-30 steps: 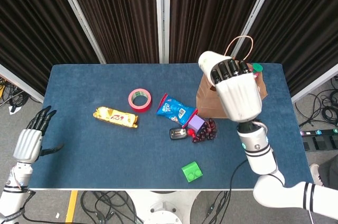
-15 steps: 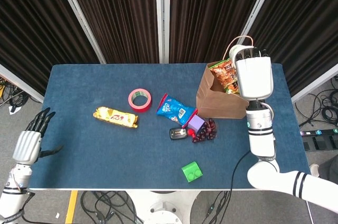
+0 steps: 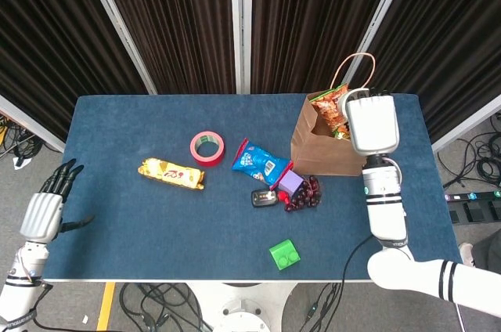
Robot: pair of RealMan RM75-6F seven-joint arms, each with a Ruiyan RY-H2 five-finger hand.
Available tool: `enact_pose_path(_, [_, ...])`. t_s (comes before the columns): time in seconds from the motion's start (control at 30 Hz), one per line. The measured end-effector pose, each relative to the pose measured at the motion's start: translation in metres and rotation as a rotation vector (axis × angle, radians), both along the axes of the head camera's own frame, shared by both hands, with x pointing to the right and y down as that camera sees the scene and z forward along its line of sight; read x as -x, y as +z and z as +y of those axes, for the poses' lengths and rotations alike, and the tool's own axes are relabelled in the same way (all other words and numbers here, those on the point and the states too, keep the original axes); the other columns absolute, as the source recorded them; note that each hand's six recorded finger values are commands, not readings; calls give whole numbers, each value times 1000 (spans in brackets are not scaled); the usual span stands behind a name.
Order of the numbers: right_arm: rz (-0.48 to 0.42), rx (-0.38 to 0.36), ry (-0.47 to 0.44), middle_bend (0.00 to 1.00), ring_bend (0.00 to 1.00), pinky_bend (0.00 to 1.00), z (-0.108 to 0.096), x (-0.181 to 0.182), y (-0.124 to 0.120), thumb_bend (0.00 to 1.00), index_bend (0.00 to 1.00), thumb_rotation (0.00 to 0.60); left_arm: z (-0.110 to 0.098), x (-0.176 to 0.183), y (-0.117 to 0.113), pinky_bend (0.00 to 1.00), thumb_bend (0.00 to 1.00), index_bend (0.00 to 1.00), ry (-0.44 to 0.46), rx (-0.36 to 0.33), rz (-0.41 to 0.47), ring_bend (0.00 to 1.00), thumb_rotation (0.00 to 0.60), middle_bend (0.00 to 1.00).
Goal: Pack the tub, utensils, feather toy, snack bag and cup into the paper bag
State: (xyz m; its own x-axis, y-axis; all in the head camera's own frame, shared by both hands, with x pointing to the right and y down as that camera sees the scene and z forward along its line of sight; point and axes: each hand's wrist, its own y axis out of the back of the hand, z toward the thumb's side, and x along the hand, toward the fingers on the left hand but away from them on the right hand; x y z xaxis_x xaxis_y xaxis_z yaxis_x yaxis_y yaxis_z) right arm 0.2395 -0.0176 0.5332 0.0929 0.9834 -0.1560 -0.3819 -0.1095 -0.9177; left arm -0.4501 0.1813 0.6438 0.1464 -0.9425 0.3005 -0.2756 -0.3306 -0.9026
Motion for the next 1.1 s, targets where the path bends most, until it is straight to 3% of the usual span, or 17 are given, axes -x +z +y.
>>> enact_pose_path(0.23, [-33,28,-9,513,411,630,0,3,-8,0,526,600,-1,0,0,198,84,114,0,0,2,35,600,87])
enact_pose_path(0.67, [-129,-4,0,472,397,630,-4,1,-27,0,517,600,-2,-3,-2,198,84,114,6,-7,7,35,600,88])
enact_pose_path(0.9, [-315,-83,-75,460,393,630,-1,20,-48,0,510,600,-2,-4,0,198,84,114,4,-3,7,35,600,88])
enact_pose_path(1.03, [-460,-144,-181,464,390,630,9,40,-69,0,499,600,-2,-4,0,198,84,114,3,-5,9,35,600,88])
enact_pose_path(1.1, [-521,-141,-231,463,385,630,17,48,-73,0,496,600,-2,-4,0,198,84,114,4,-6,10,35,600,88])
